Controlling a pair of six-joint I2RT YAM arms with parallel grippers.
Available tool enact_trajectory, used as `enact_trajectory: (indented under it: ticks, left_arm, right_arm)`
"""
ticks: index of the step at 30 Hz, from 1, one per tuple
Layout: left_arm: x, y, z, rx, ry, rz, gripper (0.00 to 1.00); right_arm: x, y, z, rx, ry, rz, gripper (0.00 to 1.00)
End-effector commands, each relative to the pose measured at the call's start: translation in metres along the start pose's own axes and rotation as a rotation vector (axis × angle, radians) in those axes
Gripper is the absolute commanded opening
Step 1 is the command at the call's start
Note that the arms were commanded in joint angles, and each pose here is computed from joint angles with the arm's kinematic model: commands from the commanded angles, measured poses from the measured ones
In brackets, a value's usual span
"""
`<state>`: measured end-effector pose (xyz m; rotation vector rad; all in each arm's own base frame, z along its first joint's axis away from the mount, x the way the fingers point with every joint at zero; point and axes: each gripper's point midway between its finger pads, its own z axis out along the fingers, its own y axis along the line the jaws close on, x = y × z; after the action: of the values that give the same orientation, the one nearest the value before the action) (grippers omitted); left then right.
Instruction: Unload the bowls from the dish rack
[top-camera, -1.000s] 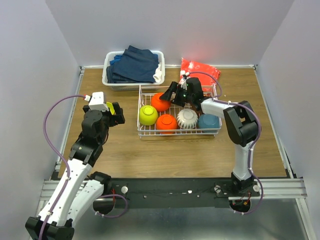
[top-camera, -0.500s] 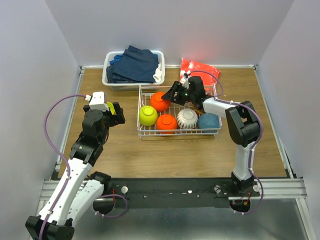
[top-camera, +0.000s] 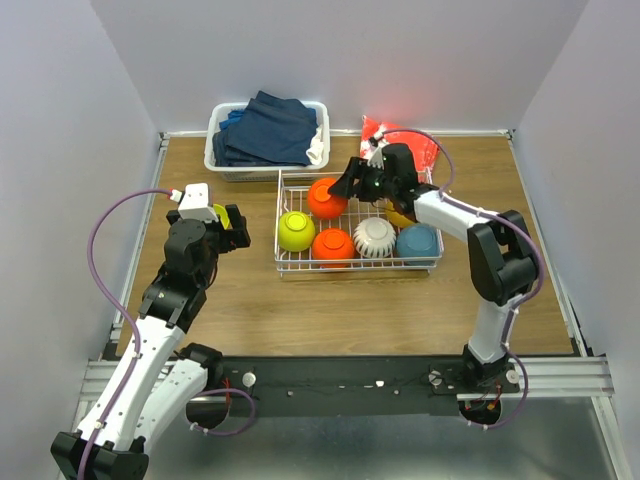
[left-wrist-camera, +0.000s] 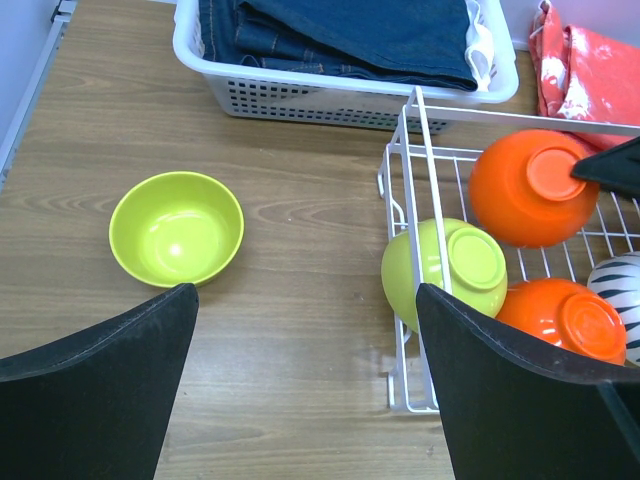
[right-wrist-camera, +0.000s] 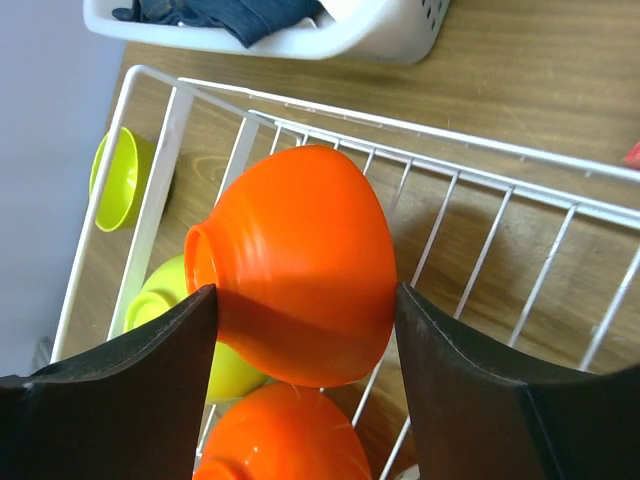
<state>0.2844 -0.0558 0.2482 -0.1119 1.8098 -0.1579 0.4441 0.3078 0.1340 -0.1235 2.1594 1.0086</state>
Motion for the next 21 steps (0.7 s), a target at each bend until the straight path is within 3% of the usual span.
enact_trajectory:
  ticks: [1,10,21]
  left_arm:
    - [-0.003,-0.001,0.0,0.001,-0.021,-0.014,0.99]
    - [-0.002,-0.004,0.0,0.019,-0.014,-0.021,0.99]
    - [0.005,-0.022,0.007,0.09,0.06,-0.04,0.99]
  right_arm:
    - [-0.037,0.019,-0.022,0.017,-0.08,-0.171,0.31]
    - [-0.046,0.026,-0.043,0.089,-0.069,-0.438,0.29]
    - [-0.055,0.076,-0.075,0.293,-0.211,-0.998,0.3]
